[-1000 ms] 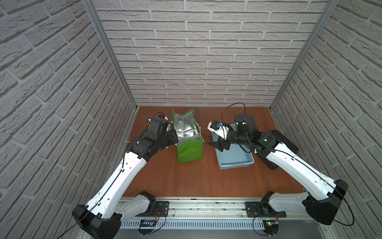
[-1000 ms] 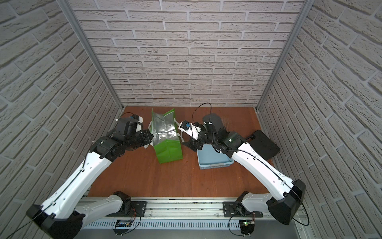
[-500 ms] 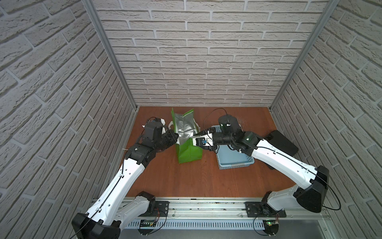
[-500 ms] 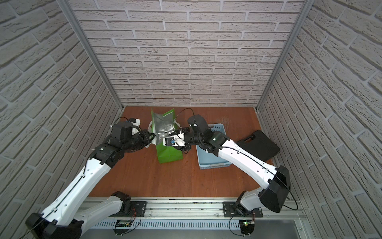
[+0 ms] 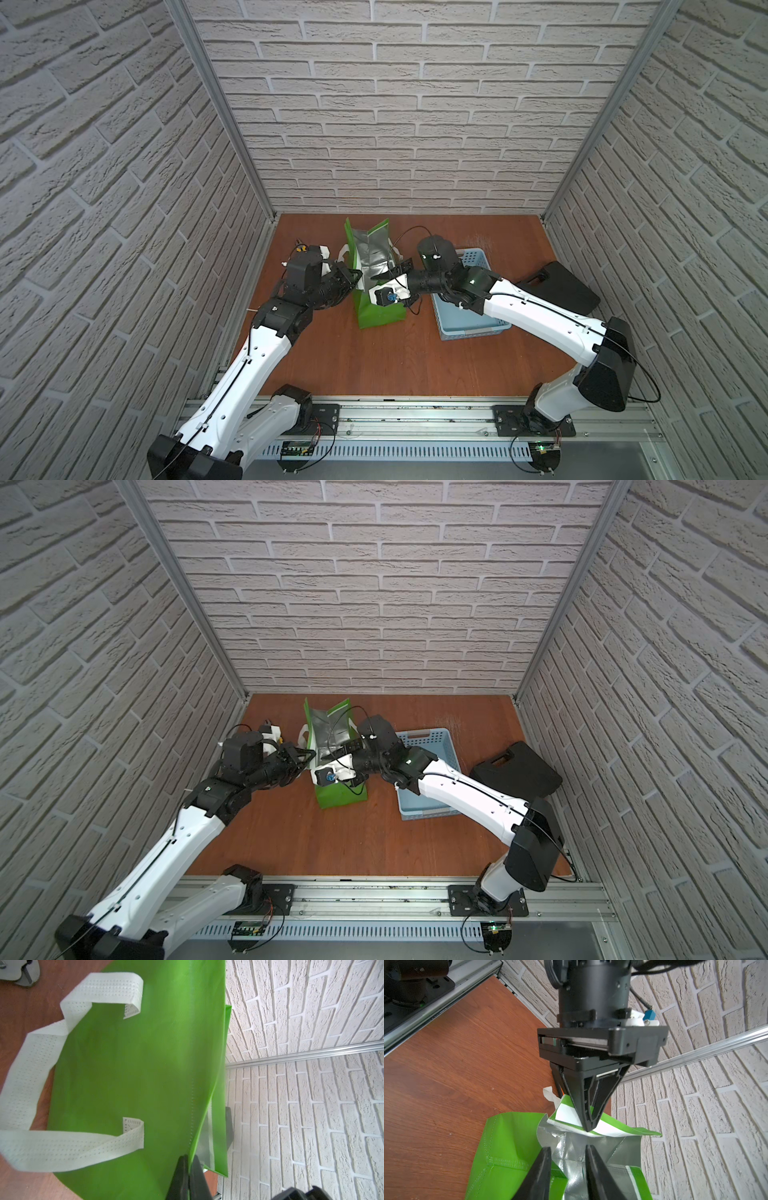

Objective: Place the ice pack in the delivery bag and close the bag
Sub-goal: Tear off the adhesive seal from the delivery bag.

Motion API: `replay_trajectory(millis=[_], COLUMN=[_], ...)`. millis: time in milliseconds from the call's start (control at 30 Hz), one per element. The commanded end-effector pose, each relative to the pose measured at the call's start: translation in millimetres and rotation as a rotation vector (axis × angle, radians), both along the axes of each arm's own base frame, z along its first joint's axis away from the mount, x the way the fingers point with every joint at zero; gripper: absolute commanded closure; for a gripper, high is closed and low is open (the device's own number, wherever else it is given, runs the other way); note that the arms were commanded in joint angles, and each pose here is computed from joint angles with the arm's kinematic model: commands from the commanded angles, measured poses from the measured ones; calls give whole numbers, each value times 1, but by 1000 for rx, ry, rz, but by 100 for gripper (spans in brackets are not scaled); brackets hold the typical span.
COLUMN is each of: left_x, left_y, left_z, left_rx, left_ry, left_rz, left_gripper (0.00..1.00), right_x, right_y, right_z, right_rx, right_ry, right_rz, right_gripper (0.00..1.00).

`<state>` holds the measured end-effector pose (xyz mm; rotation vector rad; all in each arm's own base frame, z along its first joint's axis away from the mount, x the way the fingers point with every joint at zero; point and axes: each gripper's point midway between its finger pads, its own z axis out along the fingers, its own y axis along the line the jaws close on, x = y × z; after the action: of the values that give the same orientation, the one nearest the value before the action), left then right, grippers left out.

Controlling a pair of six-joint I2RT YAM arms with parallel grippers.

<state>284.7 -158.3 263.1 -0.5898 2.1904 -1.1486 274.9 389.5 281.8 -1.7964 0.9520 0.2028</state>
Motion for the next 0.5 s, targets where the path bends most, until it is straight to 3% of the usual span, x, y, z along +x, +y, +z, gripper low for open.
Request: replay_trajectory(millis=[0,467], left_x=[2,6], left_y=[-3,-2], left_z=[6,6], left_rx=[-48,-107], left_ry=[-18,-6], left_rz=[-2,4], left_gripper=[100,100], right_x=[2,1], right_y=[12,16], right_z=[14,3], right_rx=[40,10], right_ry=[-61,-93], right_rz=[16,39], right_gripper=[68,70])
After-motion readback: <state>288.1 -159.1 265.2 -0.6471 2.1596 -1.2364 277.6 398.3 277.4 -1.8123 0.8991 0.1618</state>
